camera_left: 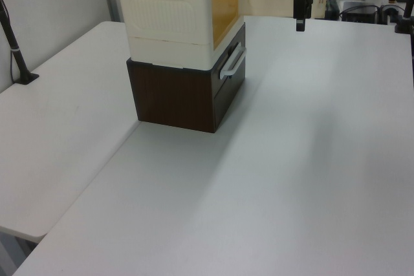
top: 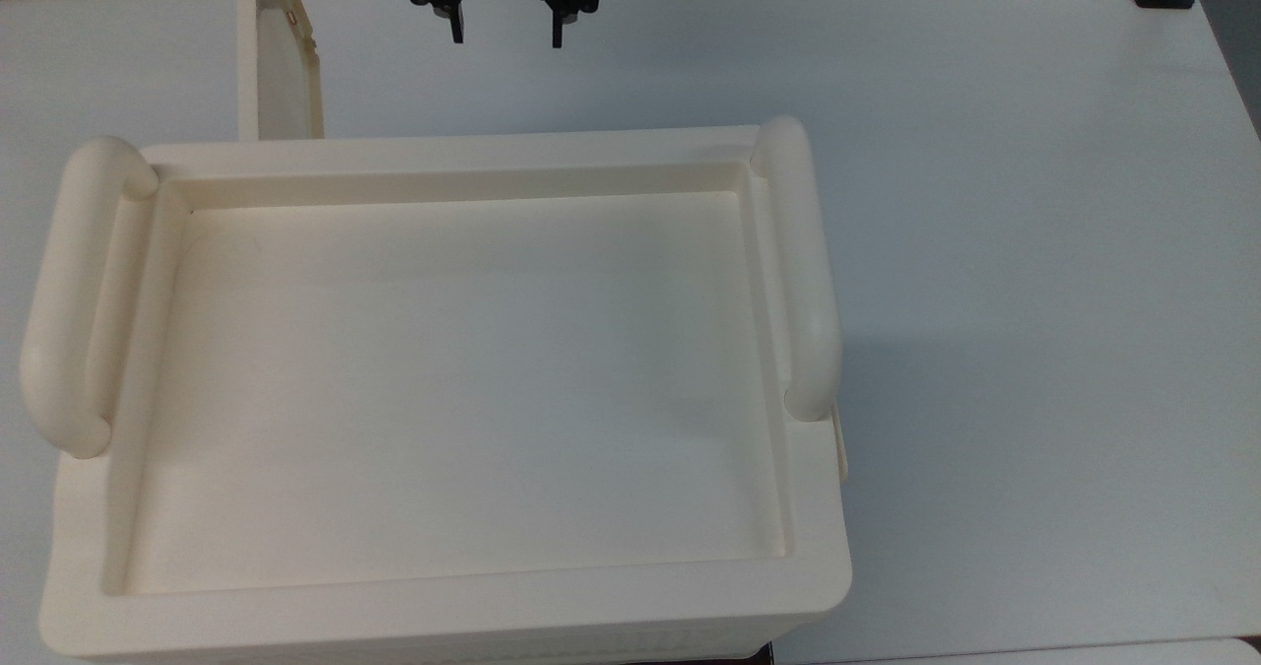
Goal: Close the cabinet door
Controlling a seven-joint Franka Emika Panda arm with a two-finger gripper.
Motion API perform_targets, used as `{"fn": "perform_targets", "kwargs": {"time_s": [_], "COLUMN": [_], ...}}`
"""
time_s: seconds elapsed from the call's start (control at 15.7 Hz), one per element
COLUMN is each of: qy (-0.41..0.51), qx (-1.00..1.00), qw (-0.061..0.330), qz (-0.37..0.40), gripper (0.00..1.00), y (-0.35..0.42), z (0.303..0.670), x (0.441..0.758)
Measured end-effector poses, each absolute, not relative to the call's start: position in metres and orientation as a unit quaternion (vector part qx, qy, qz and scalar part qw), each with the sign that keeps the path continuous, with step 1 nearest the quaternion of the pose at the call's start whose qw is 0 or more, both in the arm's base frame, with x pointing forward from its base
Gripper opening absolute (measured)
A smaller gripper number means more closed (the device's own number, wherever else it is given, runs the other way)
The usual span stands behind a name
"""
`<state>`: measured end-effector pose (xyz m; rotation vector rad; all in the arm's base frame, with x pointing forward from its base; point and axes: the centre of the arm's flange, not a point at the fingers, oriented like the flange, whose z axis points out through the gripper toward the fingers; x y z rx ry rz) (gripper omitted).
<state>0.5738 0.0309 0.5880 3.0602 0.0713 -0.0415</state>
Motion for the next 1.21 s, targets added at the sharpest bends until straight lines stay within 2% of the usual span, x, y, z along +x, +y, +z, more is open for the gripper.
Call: {"fn": "perform_targets", "kwargs": {"time_s": [0.19, 0.45, 0.83, 1.21], "qy": [0.023, 0.023, 0.017, -0.006], "qx": [0.999, 0.999, 0.999, 0.996], "qw": [0.04, 0.04, 0.04, 0.04], "qz": [-0.014, -0.014, 0.005, 0.079], "gripper": [0.43, 0.03, 0.01, 0.01], "y": [0.031, 0.031, 0.024, 0.003], "z": [0.588, 0.588, 0.606, 0.681], "x": [0.574, 0.574, 0.573, 0.565]}}
